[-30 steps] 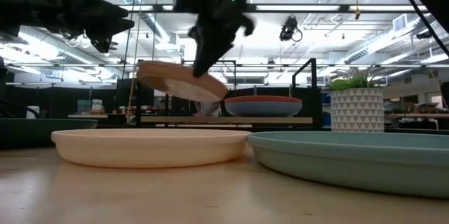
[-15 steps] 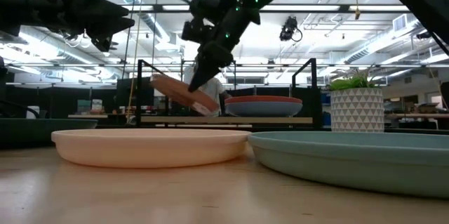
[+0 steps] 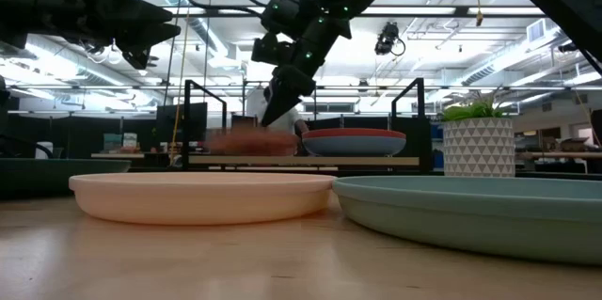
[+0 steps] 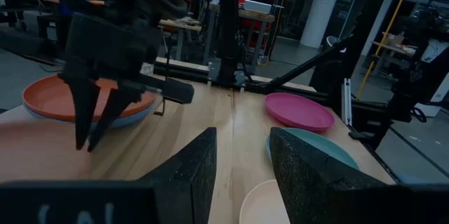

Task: Place and stack plates onto a shelf
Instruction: Put the brown plate on the shelf, then stack the light orange plate on top of the brown plate on the shelf

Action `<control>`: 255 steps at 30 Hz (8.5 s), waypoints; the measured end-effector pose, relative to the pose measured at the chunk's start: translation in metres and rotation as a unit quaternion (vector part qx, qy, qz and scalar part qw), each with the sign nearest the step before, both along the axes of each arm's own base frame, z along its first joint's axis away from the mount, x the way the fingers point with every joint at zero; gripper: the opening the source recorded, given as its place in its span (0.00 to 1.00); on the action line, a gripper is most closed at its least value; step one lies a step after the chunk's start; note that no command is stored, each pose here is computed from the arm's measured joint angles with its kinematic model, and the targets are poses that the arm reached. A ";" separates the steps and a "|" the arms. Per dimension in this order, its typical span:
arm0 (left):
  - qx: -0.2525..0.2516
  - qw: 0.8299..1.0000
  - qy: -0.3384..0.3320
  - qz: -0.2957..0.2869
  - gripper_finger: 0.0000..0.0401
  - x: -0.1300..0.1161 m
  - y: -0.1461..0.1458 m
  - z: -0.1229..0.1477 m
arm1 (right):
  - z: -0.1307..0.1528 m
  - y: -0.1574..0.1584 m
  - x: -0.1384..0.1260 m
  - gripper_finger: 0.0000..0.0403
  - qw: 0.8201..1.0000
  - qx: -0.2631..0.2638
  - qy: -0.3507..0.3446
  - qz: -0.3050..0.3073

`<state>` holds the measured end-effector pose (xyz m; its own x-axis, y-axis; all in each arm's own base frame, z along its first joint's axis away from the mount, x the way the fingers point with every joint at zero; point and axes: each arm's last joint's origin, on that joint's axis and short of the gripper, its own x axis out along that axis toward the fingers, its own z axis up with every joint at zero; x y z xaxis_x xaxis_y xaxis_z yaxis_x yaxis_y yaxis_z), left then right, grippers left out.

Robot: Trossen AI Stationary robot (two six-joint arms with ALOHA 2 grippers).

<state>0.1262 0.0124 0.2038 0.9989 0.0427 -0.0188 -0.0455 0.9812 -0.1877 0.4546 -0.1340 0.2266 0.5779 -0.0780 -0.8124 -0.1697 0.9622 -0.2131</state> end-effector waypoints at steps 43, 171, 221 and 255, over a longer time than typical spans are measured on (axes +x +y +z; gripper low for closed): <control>-0.001 1.000 0.000 0.000 0.35 0.000 0.000 0.000 | -0.029 0.044 0.007 0.23 0.999 -0.009 -0.030 0.018; 0.021 0.999 0.007 0.023 0.35 0.000 0.001 -0.001 | -0.063 0.264 -0.021 0.06 0.978 -0.061 0.145 0.138; 0.042 0.998 0.034 0.021 0.35 0.000 0.001 -0.006 | -0.012 -0.015 0.021 0.09 0.997 -0.023 0.046 0.051; 0.040 0.998 0.037 0.021 0.35 0.000 0.001 -0.007 | -0.007 0.006 0.018 0.20 0.983 -0.140 0.107 -0.049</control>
<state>0.1259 0.0137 0.1971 0.9922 0.0881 -0.0877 -0.0970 0.9899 -0.1034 0.4725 -0.1281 0.2192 0.3750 -0.3621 -0.8534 -0.1483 0.8853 -0.4407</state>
